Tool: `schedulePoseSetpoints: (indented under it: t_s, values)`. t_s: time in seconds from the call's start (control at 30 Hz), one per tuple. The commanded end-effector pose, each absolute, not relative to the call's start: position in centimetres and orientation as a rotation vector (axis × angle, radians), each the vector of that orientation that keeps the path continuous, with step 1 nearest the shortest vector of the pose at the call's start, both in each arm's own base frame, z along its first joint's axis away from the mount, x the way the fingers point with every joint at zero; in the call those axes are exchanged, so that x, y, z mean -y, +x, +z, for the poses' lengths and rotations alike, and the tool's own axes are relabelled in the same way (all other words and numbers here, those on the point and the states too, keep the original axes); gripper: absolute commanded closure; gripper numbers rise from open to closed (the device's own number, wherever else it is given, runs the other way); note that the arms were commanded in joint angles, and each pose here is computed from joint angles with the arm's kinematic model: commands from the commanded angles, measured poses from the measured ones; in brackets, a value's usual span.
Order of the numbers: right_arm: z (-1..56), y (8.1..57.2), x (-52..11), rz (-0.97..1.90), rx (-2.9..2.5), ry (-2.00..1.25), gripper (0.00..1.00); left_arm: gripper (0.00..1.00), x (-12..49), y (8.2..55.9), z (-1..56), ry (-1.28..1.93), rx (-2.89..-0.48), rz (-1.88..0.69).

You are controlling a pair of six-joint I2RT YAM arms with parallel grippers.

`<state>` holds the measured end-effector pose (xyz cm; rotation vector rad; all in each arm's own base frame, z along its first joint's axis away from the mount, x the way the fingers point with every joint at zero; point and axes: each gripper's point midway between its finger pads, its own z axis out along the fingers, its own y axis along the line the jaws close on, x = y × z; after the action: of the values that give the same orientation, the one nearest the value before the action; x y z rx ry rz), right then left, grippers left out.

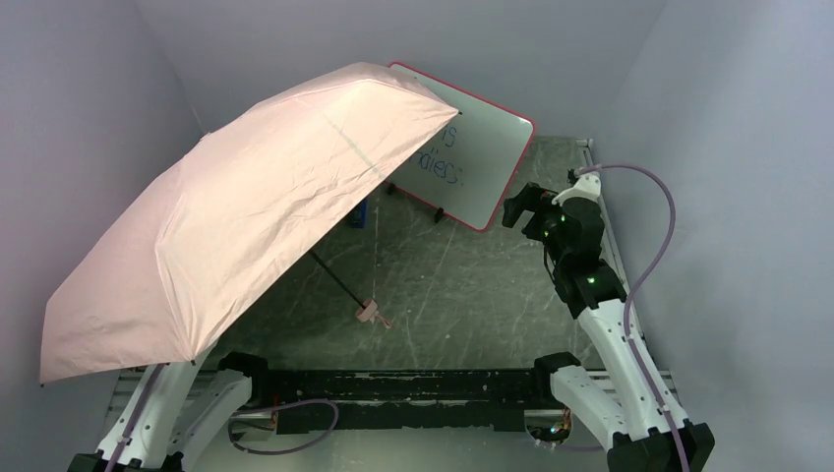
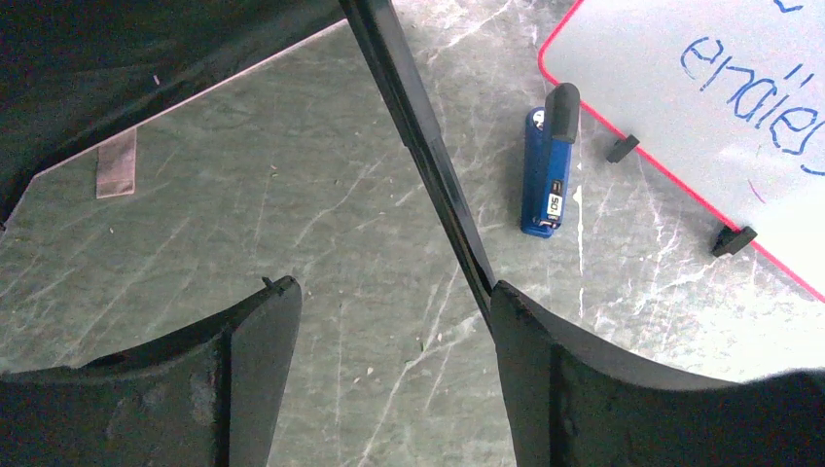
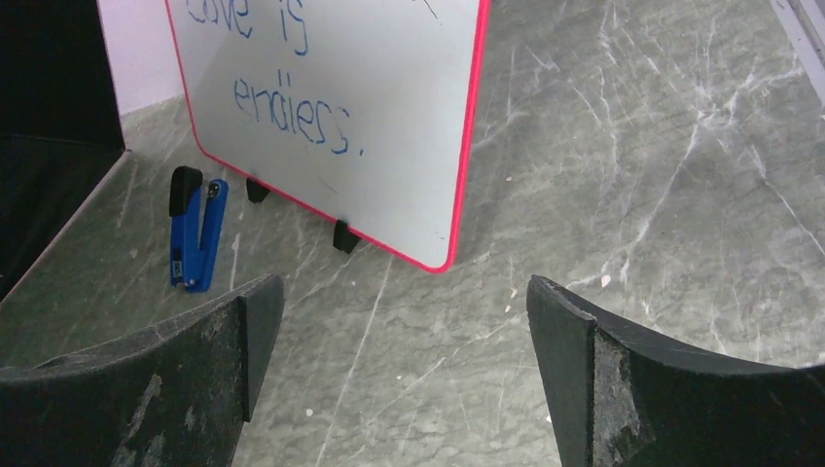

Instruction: Put away the umbrella

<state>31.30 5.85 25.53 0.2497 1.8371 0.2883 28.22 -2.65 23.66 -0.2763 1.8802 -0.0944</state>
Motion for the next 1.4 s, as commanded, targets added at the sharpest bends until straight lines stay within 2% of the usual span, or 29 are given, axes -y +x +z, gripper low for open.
schedulePoseSetpoints:
  t_s: [0.0, 0.5, 0.77, 1.0, 1.37]
  values:
    - [27.4, 31.3, -5.4, 0.281, -1.782, 0.249, 0.00, 0.25, 2.9, 28.5, 24.6, -0.288, -1.831, -0.137]
    - [28.3, 31.3, -9.1, 0.452, -1.790, 0.068, 0.00, 0.21, 2.9, 28.3, 24.7, -0.293, -1.823, -0.142]
    - [27.5, 31.0, -14.7, 0.708, -1.849, -0.225, 0.00, 0.21, 3.1, 28.3, 24.7, -0.285, -1.826, -0.155]
    - [25.6, 29.7, -23.7, 0.790, -1.864, -0.433, 0.00, 0.21, 3.3, 28.3, 24.8, -0.279, -1.820, -0.165]
    - [21.5, 24.0, -40.0, 0.998, -1.792, -0.717, 0.00, 0.22, 3.5, 28.2, 25.0, -0.273, -1.810, -0.181]
